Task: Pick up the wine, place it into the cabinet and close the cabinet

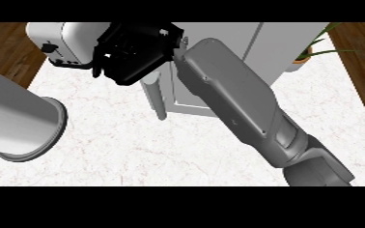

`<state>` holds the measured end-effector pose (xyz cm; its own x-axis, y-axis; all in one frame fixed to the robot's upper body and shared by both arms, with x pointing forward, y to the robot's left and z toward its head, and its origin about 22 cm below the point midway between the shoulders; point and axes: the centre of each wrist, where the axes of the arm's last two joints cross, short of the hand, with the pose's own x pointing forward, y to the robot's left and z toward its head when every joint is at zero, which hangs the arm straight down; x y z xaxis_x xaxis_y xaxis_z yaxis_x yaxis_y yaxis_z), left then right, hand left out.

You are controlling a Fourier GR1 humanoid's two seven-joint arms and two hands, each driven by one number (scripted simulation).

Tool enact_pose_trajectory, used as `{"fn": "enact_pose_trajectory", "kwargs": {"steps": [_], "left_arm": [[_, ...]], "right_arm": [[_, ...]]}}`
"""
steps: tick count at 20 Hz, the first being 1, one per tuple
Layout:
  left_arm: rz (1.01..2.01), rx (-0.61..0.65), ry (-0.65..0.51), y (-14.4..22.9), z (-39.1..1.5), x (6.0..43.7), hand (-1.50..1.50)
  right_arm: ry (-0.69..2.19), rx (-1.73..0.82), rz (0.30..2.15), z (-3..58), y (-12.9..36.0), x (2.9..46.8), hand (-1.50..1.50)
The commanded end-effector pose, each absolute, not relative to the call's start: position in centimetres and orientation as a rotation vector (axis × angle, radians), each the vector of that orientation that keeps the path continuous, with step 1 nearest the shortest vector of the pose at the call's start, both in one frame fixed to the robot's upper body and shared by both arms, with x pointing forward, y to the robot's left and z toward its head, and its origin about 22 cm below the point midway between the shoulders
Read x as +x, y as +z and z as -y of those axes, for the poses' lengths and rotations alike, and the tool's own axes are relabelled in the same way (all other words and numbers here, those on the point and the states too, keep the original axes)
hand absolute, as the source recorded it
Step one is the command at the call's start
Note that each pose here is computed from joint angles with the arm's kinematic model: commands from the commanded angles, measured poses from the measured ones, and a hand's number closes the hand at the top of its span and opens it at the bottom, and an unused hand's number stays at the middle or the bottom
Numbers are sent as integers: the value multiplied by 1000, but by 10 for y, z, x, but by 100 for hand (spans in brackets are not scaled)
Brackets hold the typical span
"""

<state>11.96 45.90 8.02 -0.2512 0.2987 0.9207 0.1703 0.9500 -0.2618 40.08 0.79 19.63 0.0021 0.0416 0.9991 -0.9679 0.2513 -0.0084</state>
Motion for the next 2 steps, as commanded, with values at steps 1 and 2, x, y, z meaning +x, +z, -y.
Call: {"fn": "enact_pose_trajectory", "kwargs": {"steps": [1,2], "left_arm": [[1886,-344,99,88,-460,130,-150],[1881,-353,89,92,-462,131,-150]], "right_arm": [[747,787,1450,62,200,438,150],[747,767,1455,67,202,440,150]]}}
